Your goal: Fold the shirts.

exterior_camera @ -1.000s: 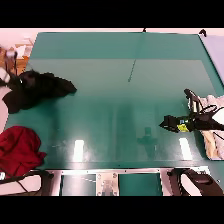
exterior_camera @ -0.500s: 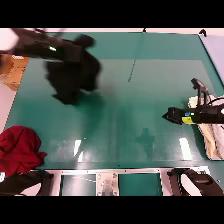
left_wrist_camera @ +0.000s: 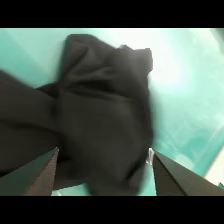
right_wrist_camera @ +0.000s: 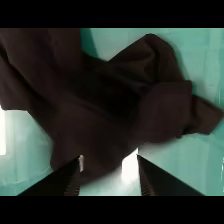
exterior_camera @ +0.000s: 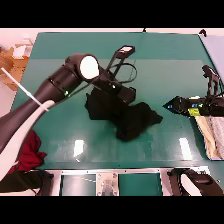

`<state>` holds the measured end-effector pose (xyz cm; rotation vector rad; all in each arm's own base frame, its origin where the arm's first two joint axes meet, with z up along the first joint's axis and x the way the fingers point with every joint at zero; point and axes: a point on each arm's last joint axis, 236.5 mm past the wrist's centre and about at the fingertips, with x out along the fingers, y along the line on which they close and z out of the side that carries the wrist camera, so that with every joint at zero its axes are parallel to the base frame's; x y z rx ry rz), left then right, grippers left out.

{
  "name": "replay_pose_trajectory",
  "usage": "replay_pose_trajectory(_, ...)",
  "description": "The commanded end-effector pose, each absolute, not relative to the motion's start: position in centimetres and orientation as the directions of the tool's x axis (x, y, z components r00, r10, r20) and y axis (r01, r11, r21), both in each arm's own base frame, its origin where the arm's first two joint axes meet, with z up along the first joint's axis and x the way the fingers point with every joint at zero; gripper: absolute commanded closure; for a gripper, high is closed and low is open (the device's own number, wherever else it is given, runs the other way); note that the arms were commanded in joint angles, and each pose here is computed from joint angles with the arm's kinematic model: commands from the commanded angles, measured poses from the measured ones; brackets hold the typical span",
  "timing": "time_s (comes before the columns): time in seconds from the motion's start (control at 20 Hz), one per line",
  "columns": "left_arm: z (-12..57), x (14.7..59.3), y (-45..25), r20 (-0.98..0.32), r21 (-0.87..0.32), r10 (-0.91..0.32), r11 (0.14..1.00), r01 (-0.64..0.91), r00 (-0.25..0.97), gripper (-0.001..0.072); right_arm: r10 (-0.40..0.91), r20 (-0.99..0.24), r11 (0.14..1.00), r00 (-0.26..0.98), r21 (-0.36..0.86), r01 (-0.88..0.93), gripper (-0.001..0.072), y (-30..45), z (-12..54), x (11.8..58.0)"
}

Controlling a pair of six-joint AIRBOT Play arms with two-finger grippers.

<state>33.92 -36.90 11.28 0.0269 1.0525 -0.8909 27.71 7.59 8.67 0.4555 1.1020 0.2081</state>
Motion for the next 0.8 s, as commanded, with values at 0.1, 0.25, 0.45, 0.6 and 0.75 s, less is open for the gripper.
replay_pose_trajectory(0.1, 10.6, 40.3, -21.9, -0.866, -0.349, -0.458, 0.841, 0.414, 0.202, 0.0058, 0.391, -0.842, 0.891, 0.371, 0.448, 0.078, 0.0278, 7.8, 7.1, 26.0)
replay_pose_trajectory(0.25, 5.8, 40.5, -13.6, -0.908, -0.368, -0.398, 0.907, 0.204, 0.130, 0.0058, 0.318, -0.888, 0.914, 0.333, 0.380, 0.140, 0.0160, 5.9, 2.8, 25.7)
replay_pose_trajectory(0.45, -1.8, 41.3, -10.6, -0.898, -0.404, -0.409, 0.912, 0.065, 0.163, 0.0058, 0.348, -0.901, 0.871, 0.259, 0.413, 0.265, 0.0160, 5.0, -1.0, 26.4)
replay_pose_trajectory(0.6, -3.4, 45.7, -13.3, -0.804, -0.525, -0.514, 0.850, 0.048, 0.298, 0.0058, 0.348, -0.911, 0.853, 0.220, 0.405, 0.330, 0.0160, 4.2, -3.6, 27.5)
replay_pose_trajectory(0.75, -3.8, 50.0, -15.2, -0.684, -0.643, -0.592, 0.765, 0.030, 0.426, 0.0058, 0.351, -0.923, 0.843, 0.161, 0.386, 0.374, 0.0161, 3.9, -6.6, 27.9)
